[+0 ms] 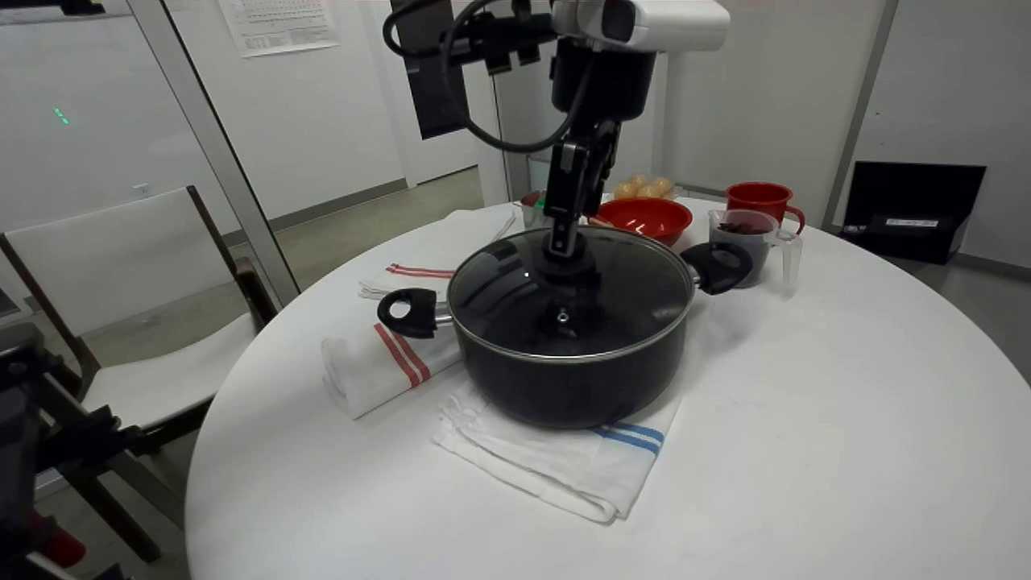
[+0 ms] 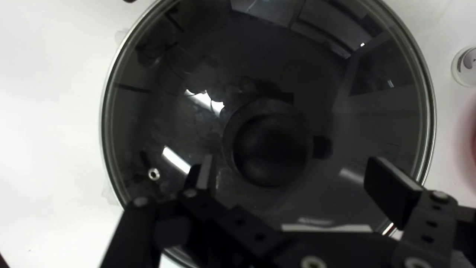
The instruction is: Put the glass lid on the black pot.
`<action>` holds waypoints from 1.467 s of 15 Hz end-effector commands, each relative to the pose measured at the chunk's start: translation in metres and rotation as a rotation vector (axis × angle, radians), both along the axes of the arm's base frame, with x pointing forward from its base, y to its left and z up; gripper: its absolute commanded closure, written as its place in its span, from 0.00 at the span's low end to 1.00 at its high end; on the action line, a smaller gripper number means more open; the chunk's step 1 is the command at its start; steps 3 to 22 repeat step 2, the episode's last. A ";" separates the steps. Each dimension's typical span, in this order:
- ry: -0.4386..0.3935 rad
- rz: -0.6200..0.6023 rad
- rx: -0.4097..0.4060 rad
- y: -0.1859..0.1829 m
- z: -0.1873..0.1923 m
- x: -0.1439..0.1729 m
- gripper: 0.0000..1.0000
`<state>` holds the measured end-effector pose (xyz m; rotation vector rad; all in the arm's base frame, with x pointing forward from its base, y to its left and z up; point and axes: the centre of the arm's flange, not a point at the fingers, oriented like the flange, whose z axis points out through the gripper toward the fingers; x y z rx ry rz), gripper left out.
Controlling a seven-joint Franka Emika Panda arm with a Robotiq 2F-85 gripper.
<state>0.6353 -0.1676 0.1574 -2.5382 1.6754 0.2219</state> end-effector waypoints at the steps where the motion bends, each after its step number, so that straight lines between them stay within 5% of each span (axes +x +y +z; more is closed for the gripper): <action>1: 0.000 0.000 0.000 0.000 0.000 0.000 0.00; 22: 0.000 0.000 0.000 0.000 0.000 0.000 0.00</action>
